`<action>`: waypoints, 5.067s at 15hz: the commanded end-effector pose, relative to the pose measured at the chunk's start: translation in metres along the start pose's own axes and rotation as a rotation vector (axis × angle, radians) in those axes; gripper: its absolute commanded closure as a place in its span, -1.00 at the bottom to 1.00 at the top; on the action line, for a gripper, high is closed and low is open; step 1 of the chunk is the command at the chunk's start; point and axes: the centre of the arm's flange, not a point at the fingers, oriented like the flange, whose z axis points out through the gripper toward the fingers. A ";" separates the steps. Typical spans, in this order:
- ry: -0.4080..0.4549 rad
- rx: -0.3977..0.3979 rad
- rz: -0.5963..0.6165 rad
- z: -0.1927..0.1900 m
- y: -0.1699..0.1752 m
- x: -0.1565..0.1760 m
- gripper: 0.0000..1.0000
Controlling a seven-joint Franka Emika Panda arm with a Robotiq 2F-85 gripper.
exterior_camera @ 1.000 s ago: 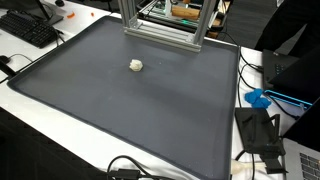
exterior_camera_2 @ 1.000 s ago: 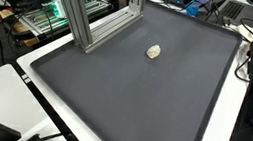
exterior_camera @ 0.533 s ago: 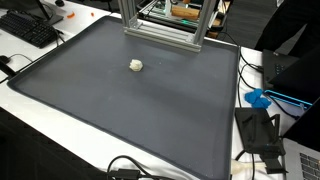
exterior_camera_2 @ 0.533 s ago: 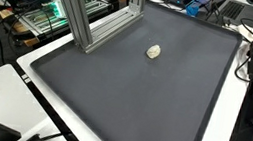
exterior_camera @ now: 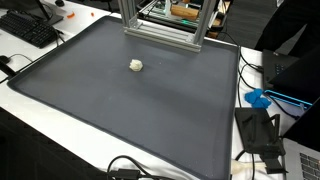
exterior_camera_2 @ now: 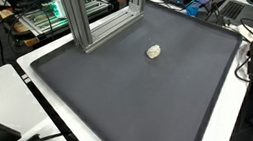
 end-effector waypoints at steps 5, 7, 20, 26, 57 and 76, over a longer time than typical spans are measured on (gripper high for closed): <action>-0.098 -0.036 -0.008 0.008 -0.003 0.001 -0.61; -0.108 -0.043 0.007 0.009 0.000 0.002 0.05; -0.103 -0.045 -0.001 -0.004 0.003 0.007 0.56; -0.066 -0.048 -0.022 -0.023 0.011 0.017 0.56; 0.222 -0.041 0.054 -0.010 0.021 0.155 0.56; 0.013 -0.052 0.626 0.074 0.092 0.246 0.56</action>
